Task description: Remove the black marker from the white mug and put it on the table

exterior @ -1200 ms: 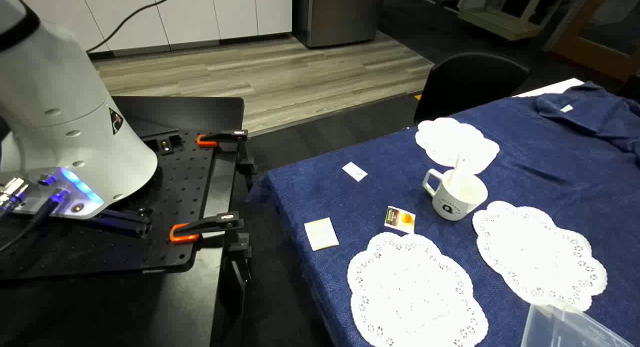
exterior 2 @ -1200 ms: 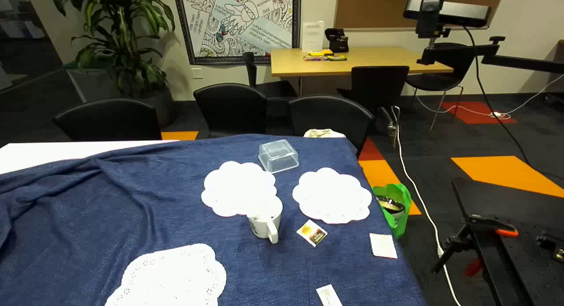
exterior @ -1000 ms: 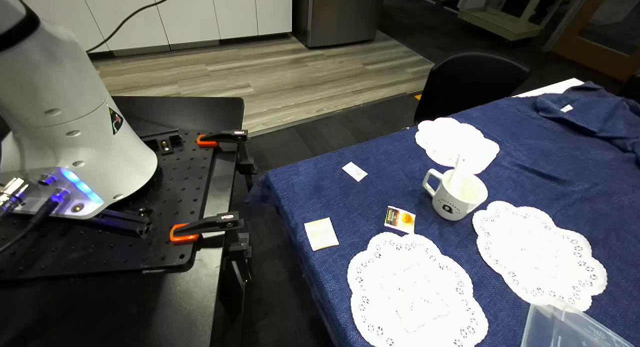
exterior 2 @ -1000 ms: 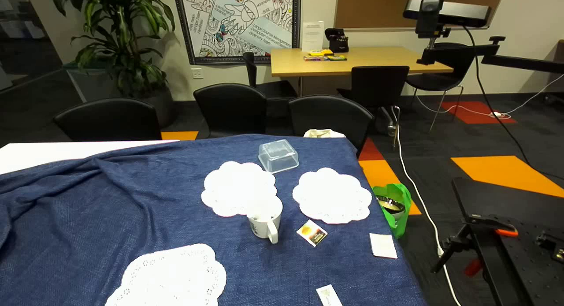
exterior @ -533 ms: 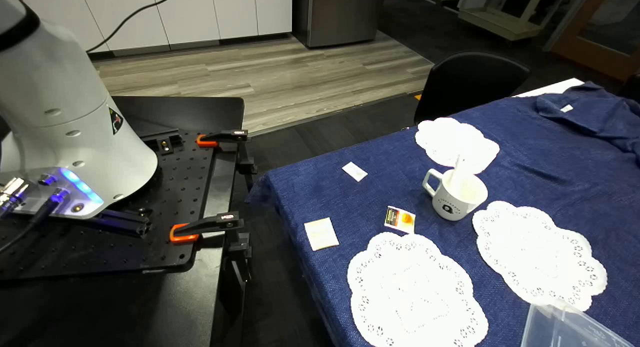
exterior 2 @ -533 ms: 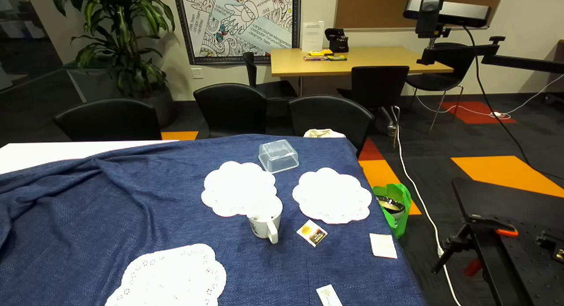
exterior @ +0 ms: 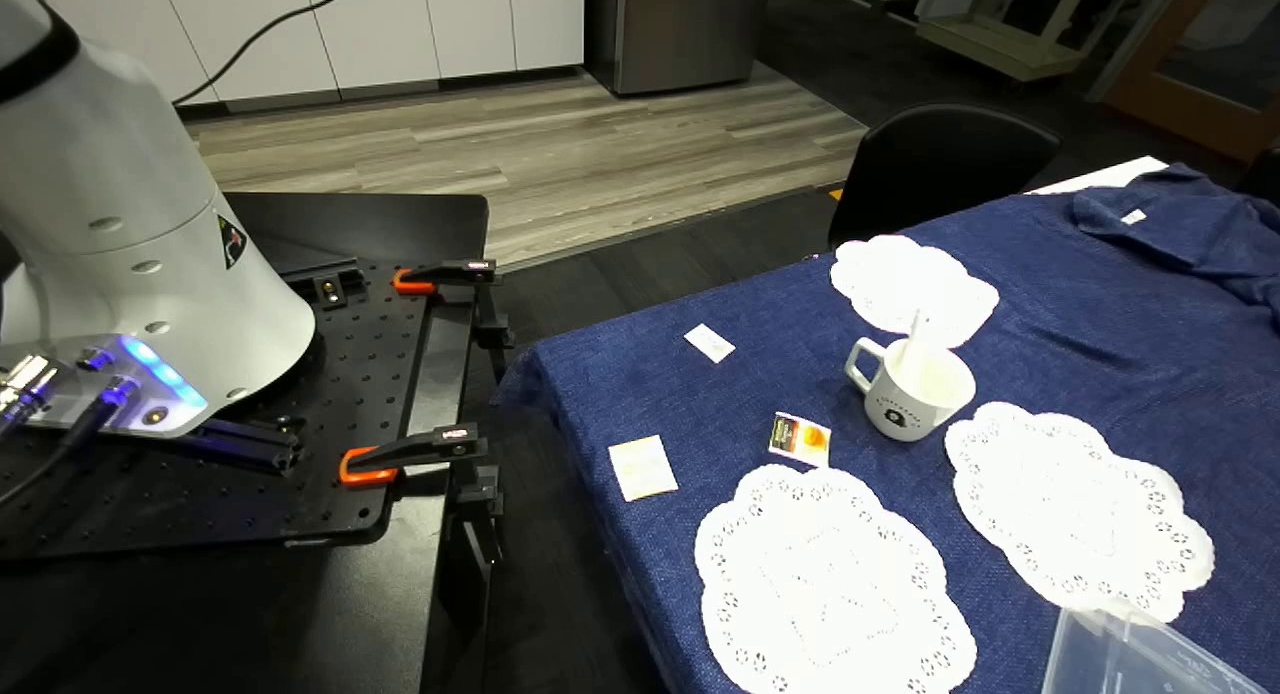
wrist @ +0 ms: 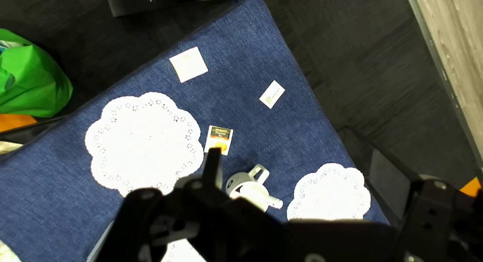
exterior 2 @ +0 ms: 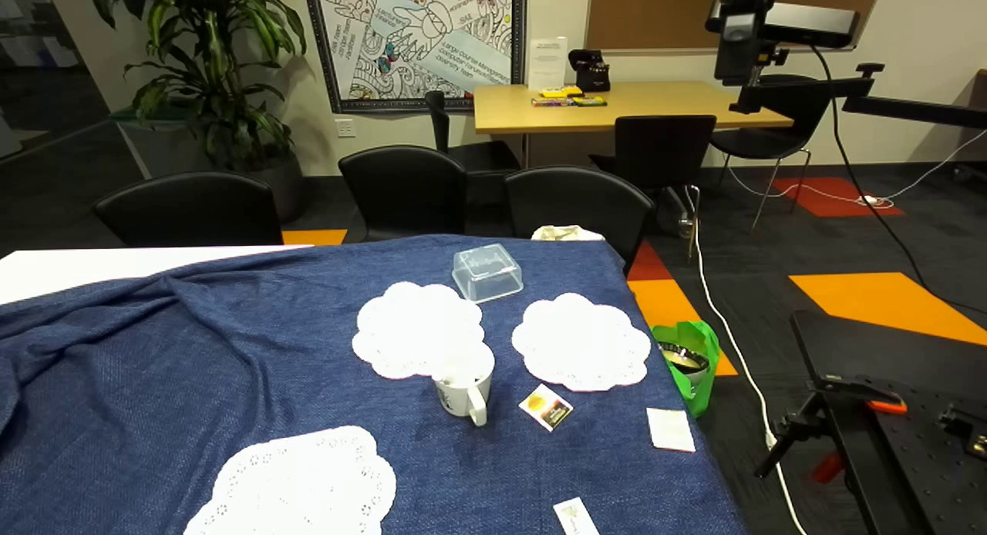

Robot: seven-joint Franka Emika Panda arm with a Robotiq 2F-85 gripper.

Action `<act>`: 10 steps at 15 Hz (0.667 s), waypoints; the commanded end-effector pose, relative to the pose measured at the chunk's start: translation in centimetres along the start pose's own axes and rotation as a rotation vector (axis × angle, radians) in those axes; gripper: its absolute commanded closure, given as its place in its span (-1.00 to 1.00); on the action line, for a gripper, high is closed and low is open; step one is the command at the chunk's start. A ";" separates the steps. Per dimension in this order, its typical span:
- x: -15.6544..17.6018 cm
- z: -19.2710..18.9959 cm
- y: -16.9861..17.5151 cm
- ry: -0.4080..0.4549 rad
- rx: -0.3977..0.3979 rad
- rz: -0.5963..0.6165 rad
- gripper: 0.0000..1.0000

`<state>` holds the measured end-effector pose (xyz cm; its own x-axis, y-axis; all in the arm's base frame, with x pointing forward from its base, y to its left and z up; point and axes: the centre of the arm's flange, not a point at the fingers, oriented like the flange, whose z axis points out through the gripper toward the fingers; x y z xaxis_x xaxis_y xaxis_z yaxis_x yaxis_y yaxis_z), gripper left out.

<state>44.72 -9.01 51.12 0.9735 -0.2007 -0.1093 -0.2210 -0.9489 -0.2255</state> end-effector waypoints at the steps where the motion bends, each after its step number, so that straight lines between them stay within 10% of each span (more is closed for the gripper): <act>1: 2.7 1.8 -0.8 -0.017 0.047 0.074 -1.00; 10: 9.9 10.2 0.0 -0.184 0.338 0.348 -1.00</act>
<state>50.75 -8.02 42.15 0.8839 -0.3478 -0.3126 -0.4579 -0.7797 -0.4270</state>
